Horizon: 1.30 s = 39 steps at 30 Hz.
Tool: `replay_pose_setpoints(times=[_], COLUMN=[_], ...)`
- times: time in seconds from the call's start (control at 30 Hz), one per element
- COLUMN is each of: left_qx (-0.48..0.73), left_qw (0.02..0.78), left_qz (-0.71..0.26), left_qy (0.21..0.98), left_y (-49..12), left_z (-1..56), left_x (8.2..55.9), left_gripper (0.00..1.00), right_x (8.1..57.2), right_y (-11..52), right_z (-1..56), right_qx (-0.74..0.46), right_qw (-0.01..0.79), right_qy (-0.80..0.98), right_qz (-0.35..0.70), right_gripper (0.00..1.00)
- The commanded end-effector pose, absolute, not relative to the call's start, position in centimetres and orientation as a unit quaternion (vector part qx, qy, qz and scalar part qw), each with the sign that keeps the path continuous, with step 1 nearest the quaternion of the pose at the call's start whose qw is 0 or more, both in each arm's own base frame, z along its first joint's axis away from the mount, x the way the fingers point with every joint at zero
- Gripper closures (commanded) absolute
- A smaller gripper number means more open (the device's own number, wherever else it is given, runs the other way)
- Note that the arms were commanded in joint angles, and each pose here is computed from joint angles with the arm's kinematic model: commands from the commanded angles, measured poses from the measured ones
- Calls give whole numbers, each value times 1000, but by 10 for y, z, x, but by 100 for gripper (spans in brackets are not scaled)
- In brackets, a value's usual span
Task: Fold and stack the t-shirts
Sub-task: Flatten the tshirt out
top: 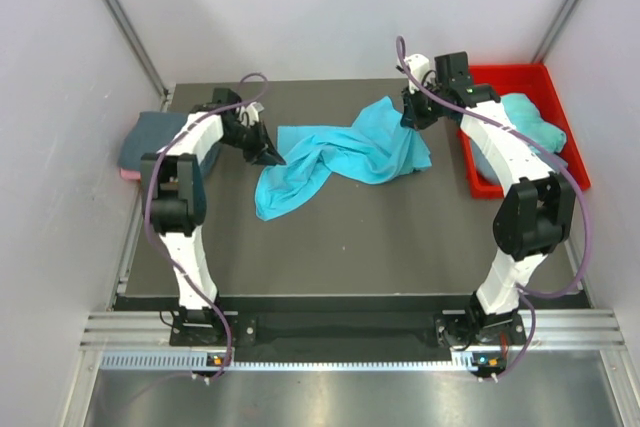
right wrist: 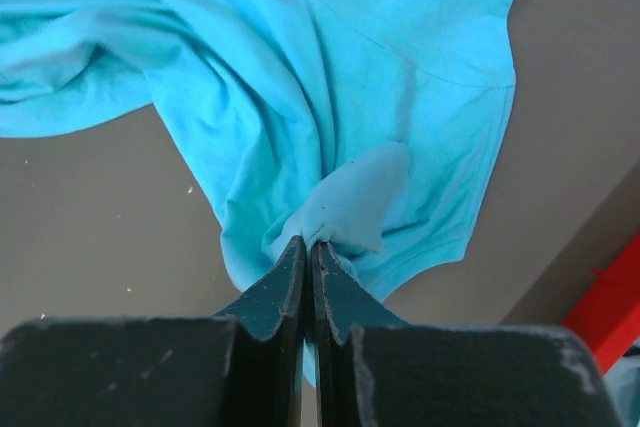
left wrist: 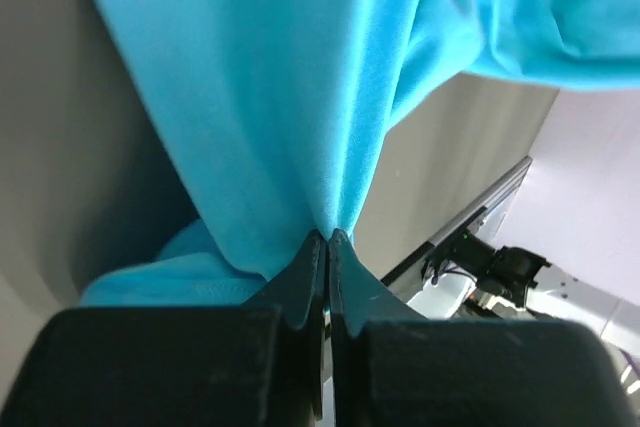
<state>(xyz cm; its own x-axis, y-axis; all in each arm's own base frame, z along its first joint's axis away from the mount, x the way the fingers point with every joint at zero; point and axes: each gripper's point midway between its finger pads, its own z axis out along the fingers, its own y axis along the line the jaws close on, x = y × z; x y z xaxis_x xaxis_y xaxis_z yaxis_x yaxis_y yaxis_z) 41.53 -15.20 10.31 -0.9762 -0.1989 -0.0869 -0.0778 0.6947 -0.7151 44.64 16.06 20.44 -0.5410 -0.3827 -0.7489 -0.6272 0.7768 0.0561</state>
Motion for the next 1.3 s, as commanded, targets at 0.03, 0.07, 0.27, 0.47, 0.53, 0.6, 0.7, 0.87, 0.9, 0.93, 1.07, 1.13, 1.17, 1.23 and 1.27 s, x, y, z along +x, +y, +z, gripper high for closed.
replay_pose_setpoints(times=[0.03,0.07,0.27,0.47,0.53,0.6,0.7,0.87,0.9,0.93,1.07,1.13,1.17,1.23,1.27], left_qx=[-95,-96,-65,-58,-73,-84,-79,-72,-73,-70,-72,-73,-73,-74,-74], left_qw=[60,58,88,176,190,206,220,222,214,218,215,208,205,201,201], left_qz=[-391,-391,-365,-325,-321,-297,-279,-265,-266,-266,-269,-268,-267,-264,-265], left_qy=[913,914,925,927,925,929,931,936,937,936,936,938,939,940,940], left_y=[-151,-152,-141,-117,-105,-92,-86,-81,-80,-80,-82,-82,-83,-82,-82], left_z=[132,134,151,166,160,154,144,119,108,108,96,87,83,78,75], left_x=[364,357,340,404,430,451,481,510,512,516,522,522,521,522,523], left_gripper=[100,100,60,51,52,54,55,56,57,57,58,58,57,57,57], right_x=[450,449,445,444,444,443,443,447,448,448,451,452,453,456,457], right_y=[171,171,170,170,169,170,169,167,167,166,166,166,166,166,167], right_z=[232,235,243,241,241,242,243,245,247,246,246,243,243,241,240], right_qx=[-304,-305,-305,-305,-305,-306,-307,-307,-306,-306,-307,-307,-308,-307,-308], right_qw=[413,415,422,422,421,422,424,430,430,430,430,427,429,427,427], right_qy=[842,841,838,837,838,837,836,835,835,835,836,837,837,838,838], right_qz=[166,166,165,166,166,167,165,155,154,153,149,148,147,146,146], right_gripper=[100,100,100,100,100,100,100,100,100,100,100,100,100,100,100])
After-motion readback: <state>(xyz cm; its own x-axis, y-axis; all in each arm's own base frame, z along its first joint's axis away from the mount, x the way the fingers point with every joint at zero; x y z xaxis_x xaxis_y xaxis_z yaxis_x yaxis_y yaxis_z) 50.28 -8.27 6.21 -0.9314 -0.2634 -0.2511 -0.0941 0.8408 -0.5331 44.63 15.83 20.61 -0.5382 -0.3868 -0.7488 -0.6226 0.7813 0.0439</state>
